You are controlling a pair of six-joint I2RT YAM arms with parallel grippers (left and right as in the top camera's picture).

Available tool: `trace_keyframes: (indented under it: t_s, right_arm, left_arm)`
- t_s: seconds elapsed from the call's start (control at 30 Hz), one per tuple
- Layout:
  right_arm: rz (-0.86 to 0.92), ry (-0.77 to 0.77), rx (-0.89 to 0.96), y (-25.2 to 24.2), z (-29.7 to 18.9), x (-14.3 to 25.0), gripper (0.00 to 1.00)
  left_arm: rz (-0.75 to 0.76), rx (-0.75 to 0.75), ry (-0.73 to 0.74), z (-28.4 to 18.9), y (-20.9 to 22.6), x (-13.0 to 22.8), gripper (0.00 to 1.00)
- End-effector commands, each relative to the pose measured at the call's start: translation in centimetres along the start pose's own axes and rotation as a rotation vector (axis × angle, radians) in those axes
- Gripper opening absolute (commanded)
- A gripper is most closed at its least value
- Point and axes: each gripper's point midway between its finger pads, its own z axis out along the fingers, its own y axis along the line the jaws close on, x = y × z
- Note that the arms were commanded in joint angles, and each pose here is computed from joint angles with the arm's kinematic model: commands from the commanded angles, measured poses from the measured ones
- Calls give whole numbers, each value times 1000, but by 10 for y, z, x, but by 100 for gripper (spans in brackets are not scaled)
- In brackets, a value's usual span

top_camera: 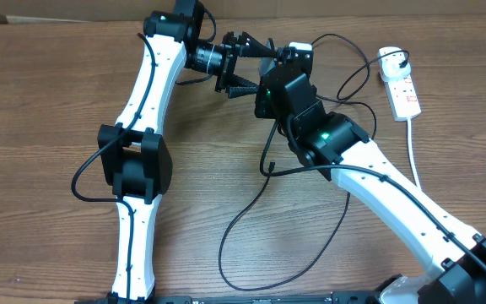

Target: Plug charger to phone and switch on socket

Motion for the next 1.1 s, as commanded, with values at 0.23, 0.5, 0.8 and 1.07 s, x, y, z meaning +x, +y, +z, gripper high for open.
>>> trace_keyframes:
  t_s: [0.23,0.5,0.8,1.07]
  right_arm:
    - [29,-25,-10,6,2,-8,27]
    - [39,0,7,3,7,0,25]
    - [35,11,19,1,11,4,20]
    - [35,5,27,0,11,3,17]
  left_arm:
    - [93,8,5,3,-12,7,73]
    - [123,1,21,14,-14,9,73]
    - [138,0,21,16,-15,9,72]
    - [139,-6,15,16,-14,8,72]
